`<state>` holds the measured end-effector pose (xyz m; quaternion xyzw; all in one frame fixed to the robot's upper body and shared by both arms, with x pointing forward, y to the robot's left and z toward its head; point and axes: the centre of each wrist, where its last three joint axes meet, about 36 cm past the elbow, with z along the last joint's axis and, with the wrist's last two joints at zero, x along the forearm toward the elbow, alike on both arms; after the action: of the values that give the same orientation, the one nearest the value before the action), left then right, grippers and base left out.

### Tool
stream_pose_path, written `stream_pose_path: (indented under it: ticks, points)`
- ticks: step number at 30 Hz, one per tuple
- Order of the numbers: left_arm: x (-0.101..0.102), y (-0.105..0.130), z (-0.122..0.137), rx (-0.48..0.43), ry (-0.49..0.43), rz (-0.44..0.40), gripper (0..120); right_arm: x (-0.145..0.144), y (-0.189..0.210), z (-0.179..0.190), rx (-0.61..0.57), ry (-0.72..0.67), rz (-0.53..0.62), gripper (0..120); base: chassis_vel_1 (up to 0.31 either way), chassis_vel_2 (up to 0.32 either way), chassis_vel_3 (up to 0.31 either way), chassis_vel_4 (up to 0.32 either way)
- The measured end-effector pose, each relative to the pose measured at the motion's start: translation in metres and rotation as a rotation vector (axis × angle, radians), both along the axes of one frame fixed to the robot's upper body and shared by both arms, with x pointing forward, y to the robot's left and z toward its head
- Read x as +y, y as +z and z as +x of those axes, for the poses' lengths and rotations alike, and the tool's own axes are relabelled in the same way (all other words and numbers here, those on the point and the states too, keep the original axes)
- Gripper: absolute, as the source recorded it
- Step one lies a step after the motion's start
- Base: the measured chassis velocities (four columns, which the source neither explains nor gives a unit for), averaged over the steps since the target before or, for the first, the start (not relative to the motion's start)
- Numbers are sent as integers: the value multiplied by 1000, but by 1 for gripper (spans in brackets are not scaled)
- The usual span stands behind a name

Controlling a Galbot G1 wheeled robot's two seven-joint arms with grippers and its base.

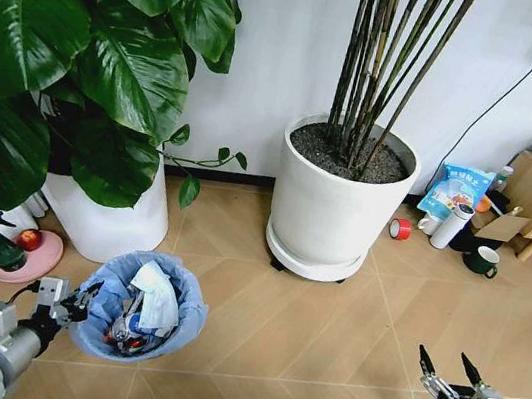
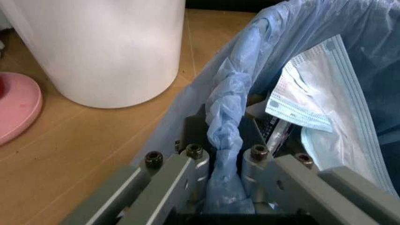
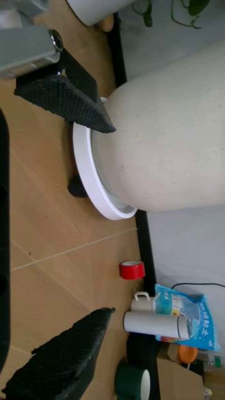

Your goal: Pick up the trash bin and place the garbage on the floor into it.

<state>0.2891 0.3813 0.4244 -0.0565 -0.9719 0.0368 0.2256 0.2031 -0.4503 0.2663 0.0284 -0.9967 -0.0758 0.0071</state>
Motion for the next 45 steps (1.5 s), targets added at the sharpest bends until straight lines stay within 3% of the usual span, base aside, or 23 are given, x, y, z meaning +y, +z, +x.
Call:
stream_pose_path:
  ticks: [45]
  points:
    - [-3,8,13,-5,-24,-4,1,-1,-1,-7,-9,2,-6,100,85,-80,-86,83]
